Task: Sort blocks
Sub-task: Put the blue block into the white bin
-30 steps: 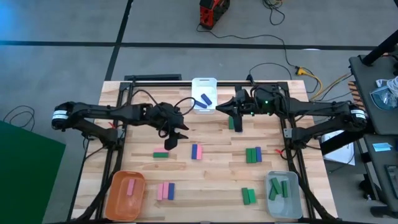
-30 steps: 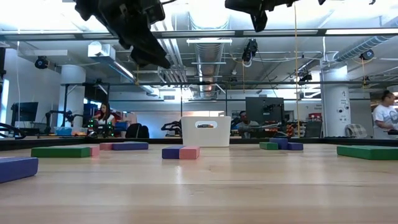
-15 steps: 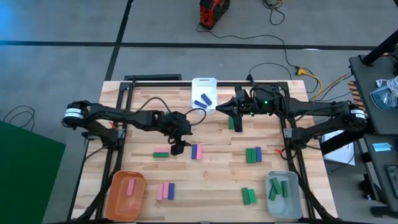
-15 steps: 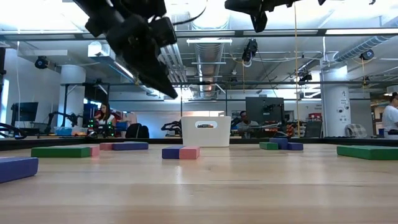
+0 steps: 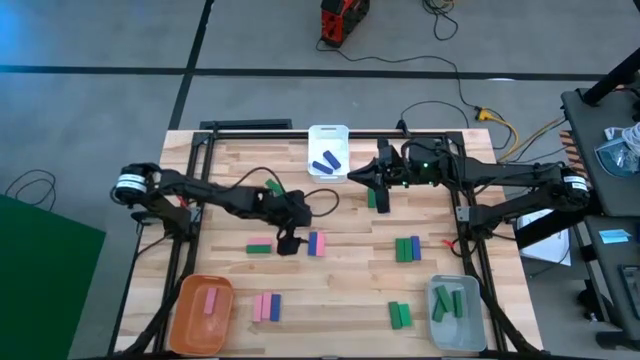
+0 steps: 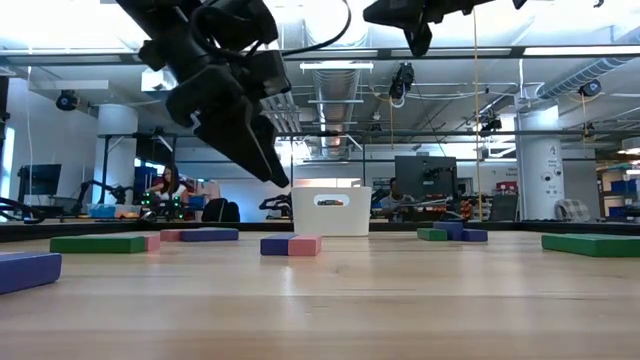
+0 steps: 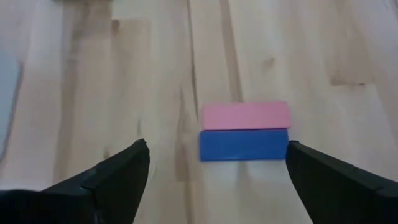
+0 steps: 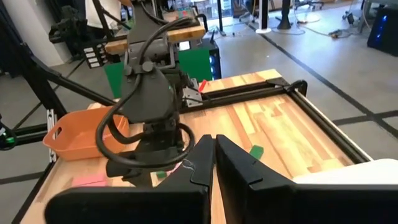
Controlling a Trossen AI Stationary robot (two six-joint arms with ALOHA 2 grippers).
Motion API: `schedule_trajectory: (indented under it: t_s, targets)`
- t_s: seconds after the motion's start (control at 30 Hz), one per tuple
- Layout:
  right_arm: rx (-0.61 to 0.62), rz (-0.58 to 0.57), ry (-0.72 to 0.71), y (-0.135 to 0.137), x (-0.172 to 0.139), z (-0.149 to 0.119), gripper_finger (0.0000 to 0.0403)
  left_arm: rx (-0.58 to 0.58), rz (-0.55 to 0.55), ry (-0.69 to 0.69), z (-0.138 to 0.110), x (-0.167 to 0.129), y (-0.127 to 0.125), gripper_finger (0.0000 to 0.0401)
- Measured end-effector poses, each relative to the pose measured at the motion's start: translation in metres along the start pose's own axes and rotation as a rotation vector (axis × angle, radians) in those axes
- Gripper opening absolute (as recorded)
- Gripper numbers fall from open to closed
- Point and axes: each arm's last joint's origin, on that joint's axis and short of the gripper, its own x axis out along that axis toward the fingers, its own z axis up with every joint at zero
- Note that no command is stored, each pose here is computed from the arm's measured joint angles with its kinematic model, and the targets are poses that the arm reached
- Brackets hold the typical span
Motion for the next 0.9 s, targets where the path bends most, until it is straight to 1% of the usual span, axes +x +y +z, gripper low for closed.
schedule_trajectory:
  t_s: [0.27,0.33,0.47,0.63,0.9]
  targets:
    - [0.021,-0.001,0.010,0.000,0.000,-0.001,0.0013,0.031,-0.031,0.000,-0.001,0.015,-0.015,0.0364]
    - [0.024,-0.001,0.011,0.000,0.000,-0.001,0.0013,0.020,-0.034,0.000,-0.001,0.019,-0.018,0.0364]
    - [0.036,-0.001,0.012,0.000,0.000,-0.001,0.0013,-0.007,0.014,0.019,-0.004,0.025,-0.021,0.0365]
    - [0.035,0.000,0.012,0.000,0.000,-0.001,0.0013,-0.082,-0.016,0.058,-0.010,0.034,-0.022,0.0365]
    - [0.032,0.000,0.012,0.000,0.000,-0.001,0.0013,-0.075,-0.027,0.051,-0.009,0.035,-0.025,0.0365]
